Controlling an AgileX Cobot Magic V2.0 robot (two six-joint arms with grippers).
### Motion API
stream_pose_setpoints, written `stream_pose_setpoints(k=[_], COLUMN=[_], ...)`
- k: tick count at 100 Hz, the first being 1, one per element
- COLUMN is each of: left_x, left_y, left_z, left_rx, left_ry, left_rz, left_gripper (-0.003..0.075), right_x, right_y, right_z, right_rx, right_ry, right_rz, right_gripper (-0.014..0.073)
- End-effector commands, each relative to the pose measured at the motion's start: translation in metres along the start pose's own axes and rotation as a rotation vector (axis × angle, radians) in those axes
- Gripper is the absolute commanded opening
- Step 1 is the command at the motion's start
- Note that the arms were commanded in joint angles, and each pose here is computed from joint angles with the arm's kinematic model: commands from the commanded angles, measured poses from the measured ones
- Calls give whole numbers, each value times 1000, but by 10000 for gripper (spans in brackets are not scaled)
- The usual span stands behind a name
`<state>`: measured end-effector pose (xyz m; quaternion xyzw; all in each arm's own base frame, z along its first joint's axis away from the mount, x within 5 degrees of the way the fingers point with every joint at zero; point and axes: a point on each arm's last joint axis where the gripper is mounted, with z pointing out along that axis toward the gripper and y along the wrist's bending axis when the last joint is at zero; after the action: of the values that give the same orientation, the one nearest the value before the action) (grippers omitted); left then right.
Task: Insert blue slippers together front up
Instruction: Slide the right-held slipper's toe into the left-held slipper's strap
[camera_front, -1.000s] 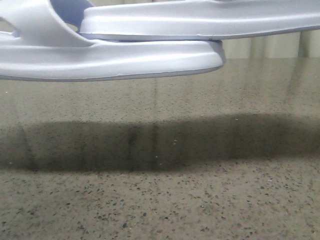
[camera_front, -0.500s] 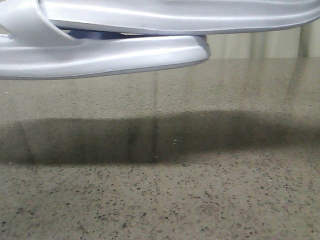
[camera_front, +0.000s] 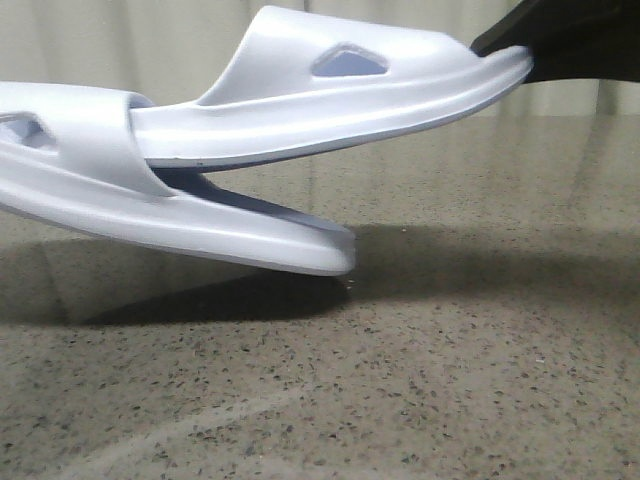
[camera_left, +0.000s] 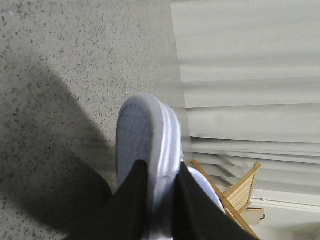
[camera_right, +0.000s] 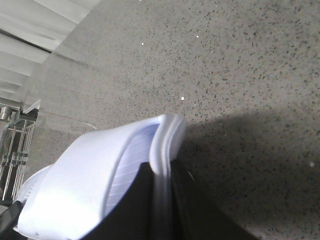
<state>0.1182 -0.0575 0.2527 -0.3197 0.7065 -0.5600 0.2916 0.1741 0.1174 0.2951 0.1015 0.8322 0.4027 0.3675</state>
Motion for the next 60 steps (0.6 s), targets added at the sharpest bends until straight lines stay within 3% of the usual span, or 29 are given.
stream_pose_setpoints(k=[1, 60], left_x=[9, 16], left_y=[-20, -29], left_z=[-1, -4], left_rx=[128, 231], left_ry=[120, 210], left_rz=[-65, -67], left_gripper=[16, 16], right_x=[0, 6], right_y=[15, 37], right_z=[0, -1], right_rx=[-51, -132], right_ry=[29, 22], right_rz=[-15, -186], right_gripper=[-107, -107])
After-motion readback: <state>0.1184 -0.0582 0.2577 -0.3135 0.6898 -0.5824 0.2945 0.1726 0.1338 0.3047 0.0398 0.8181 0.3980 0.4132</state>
